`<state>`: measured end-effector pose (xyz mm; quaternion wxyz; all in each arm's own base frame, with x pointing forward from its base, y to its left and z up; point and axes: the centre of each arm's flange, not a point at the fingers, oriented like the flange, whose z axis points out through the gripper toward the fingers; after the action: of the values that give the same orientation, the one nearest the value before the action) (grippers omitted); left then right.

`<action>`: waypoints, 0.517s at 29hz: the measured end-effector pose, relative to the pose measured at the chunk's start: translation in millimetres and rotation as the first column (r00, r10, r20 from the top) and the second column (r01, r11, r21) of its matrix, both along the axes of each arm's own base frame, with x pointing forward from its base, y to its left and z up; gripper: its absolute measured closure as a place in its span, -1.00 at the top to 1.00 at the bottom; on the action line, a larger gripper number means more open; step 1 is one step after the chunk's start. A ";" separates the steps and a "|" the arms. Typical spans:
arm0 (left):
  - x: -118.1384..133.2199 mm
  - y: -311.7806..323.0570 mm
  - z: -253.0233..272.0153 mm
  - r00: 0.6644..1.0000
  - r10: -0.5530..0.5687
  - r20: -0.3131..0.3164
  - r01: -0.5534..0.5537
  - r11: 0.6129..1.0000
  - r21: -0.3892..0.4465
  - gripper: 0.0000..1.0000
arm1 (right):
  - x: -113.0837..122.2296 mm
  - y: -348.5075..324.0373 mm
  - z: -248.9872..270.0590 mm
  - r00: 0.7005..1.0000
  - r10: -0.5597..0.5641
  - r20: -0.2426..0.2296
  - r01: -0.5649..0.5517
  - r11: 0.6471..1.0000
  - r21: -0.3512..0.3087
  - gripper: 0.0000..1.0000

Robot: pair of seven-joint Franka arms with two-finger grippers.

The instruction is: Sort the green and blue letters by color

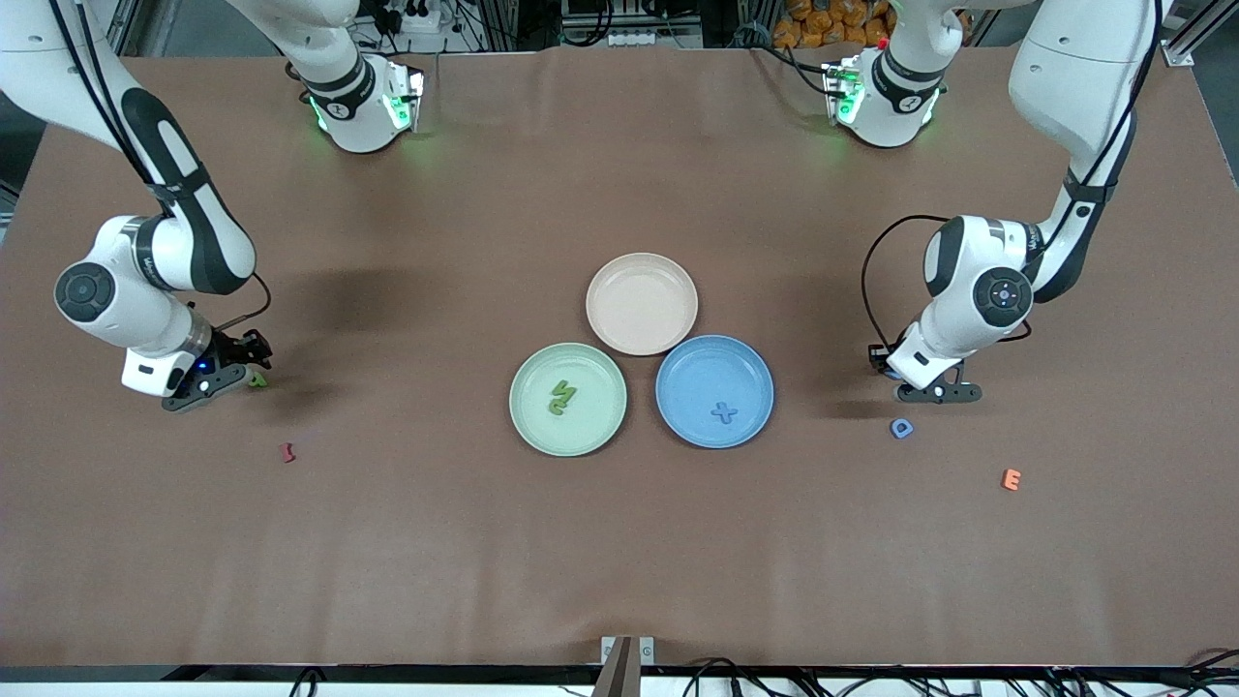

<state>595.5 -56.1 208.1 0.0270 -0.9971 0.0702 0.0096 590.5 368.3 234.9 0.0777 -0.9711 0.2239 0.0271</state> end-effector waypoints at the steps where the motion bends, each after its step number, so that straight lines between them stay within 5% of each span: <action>1: -0.7 0.4 -0.7 1.000 0.001 0.001 0.000 1.000 -0.001 0.70 | -0.5 1.2 -2.3 1.000 -0.001 -0.002 0.001 1.000 0.001 -0.46; 6: -1.8 0.8 -1.0 1.000 0.000 0.008 0.000 1.000 -0.002 0.70 | -1.9 3.5 -10.2 1.000 -0.004 -0.009 0.004 1.000 0.004 -0.16; 15: -11.8 1.8 -12.2 0.999 -0.001 0.042 0.002 1.000 -0.015 0.69 | 1.5 3.3 -7.6 1.000 -0.007 -0.001 0.007 1.000 0.008 0.72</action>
<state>583.8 -54.3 195.9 0.0208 -0.9972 0.0705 -0.0120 592.0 371.5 227.3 0.0814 -0.9700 0.2273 0.0282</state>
